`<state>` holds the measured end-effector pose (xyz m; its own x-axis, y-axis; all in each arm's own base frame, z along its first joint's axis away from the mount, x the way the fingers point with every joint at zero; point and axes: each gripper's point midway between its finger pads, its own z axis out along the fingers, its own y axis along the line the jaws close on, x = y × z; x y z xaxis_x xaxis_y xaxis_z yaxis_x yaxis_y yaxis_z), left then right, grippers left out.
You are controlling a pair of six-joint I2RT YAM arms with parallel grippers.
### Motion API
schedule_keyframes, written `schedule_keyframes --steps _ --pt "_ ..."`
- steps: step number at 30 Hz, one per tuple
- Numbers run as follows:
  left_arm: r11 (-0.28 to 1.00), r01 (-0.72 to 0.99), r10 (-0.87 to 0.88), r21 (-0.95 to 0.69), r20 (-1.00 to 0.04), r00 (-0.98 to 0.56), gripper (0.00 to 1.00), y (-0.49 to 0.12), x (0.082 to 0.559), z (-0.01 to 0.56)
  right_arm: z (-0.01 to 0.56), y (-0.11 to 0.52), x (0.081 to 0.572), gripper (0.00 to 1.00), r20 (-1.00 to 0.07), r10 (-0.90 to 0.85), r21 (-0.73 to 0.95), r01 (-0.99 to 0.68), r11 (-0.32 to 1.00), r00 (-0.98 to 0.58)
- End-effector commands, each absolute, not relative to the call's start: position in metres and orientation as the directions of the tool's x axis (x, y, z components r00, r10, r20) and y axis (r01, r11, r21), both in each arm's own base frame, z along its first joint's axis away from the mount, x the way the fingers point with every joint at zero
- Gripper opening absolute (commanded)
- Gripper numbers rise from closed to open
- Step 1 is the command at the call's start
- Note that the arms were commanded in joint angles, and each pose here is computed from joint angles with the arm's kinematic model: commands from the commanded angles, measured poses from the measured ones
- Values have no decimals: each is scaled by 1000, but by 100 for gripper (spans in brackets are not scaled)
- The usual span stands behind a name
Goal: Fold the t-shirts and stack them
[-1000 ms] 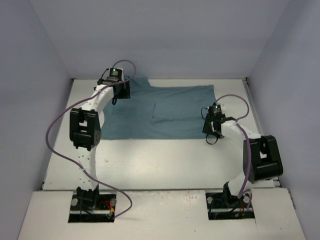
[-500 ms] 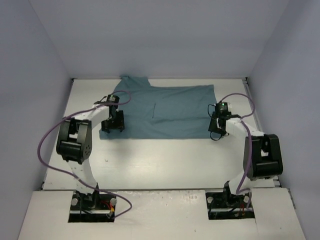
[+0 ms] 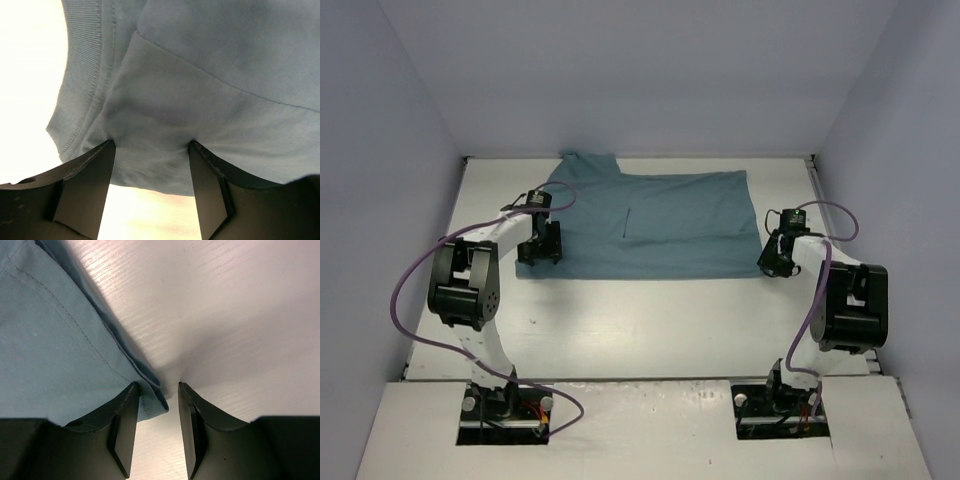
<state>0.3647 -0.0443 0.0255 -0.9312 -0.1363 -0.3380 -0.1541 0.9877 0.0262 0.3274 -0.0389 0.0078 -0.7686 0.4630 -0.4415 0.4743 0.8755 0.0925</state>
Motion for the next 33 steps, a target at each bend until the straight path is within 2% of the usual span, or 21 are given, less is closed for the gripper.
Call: schedule_keyframes --steps 1,8,11,16,21,24,33 --pt "971 -139 -68 194 -332 -941 57 -5 347 40 11 -62 310 34 -448 460 -17 522 853 -767" --pt "982 -172 -111 74 -507 -855 65 -18 356 107 44 -47 326 33 -535 400 18 463 886 -744" --pt "975 -220 -174 25 -529 -831 67 -21 344 115 59 -36 330 34 -575 360 23 425 905 -735" --pt "962 -274 -253 -24 -464 -849 64 -28 320 91 66 -29 331 34 -588 351 41 407 912 -728" --pt "960 -280 -266 -19 -376 -887 54 -36 310 58 77 -15 336 33 -612 316 60 355 933 -725" --pt "959 -283 -267 -4 -349 -898 47 -37 311 48 77 -3 337 33 -613 276 57 307 950 -740" --pt "964 -265 -243 31 -308 -920 41 -30 311 36 44 -4 325 30 -559 288 44 320 946 -778"
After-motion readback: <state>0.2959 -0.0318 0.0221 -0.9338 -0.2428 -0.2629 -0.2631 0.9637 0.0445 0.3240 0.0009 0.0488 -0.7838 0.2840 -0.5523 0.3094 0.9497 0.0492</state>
